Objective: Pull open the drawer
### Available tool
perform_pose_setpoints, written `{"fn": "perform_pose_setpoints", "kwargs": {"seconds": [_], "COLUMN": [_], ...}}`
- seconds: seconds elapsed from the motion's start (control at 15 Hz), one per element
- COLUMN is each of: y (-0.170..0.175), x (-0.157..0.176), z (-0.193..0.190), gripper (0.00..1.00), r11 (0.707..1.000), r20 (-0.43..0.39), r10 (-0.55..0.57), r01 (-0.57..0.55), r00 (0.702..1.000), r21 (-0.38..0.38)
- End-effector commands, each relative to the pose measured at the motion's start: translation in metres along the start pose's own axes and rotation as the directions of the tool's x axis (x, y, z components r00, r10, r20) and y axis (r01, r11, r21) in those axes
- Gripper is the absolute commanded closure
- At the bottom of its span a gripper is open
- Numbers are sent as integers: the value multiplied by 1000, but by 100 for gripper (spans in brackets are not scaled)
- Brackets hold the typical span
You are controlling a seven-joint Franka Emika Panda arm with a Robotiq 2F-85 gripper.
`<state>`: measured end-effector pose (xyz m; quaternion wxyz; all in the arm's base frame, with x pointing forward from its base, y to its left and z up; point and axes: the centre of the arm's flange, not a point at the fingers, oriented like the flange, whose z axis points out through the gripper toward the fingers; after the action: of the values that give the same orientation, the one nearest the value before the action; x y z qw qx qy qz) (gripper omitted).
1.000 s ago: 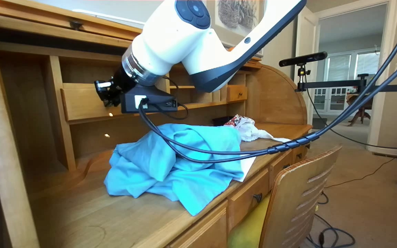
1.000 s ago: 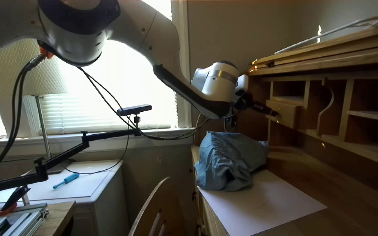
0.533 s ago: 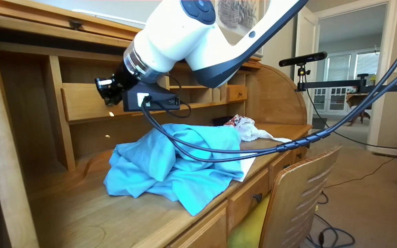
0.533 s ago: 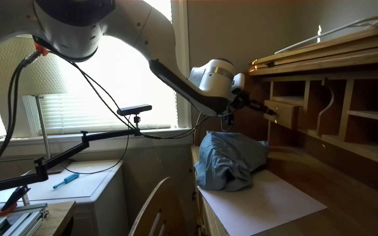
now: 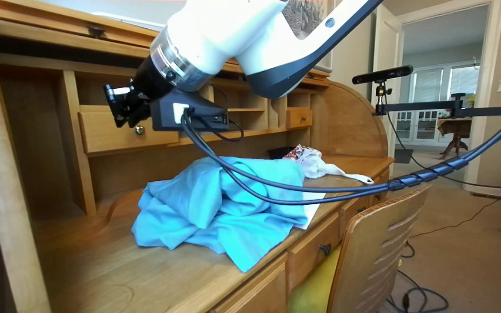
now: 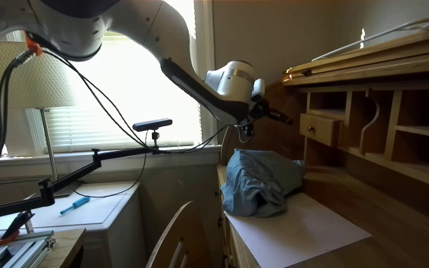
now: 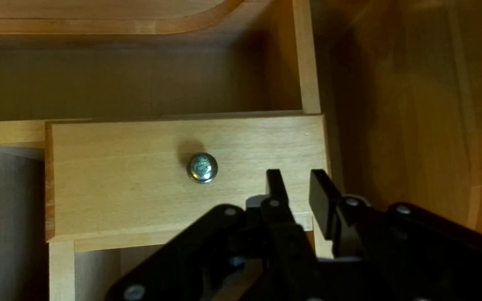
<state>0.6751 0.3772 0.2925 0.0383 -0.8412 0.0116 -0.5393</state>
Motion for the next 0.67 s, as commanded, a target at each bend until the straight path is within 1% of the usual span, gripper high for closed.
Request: {"fn": "perform_pose_setpoints", "kwargs": {"seconds": [0.0,0.07,0.13,0.4,0.47,0.6], "y": [8,8,8,9,9,8], "x": [-2,1,3,9,8,7], "z": [-26,-31,-33,-37,-35,-30], "gripper": [94,52,50,24,16,3], "r11": [999,998,997,990,987,982], "r20": [9,9,8,-4,-3,-11], "r10": [-7,-11,-6,-2,5,19], "r01": [8,11,6,1,-5,-20], "r00": [1000,1000,1000,1000,1000,1000], "r21": [-53,-64,-73,-138,-164,-189]}}
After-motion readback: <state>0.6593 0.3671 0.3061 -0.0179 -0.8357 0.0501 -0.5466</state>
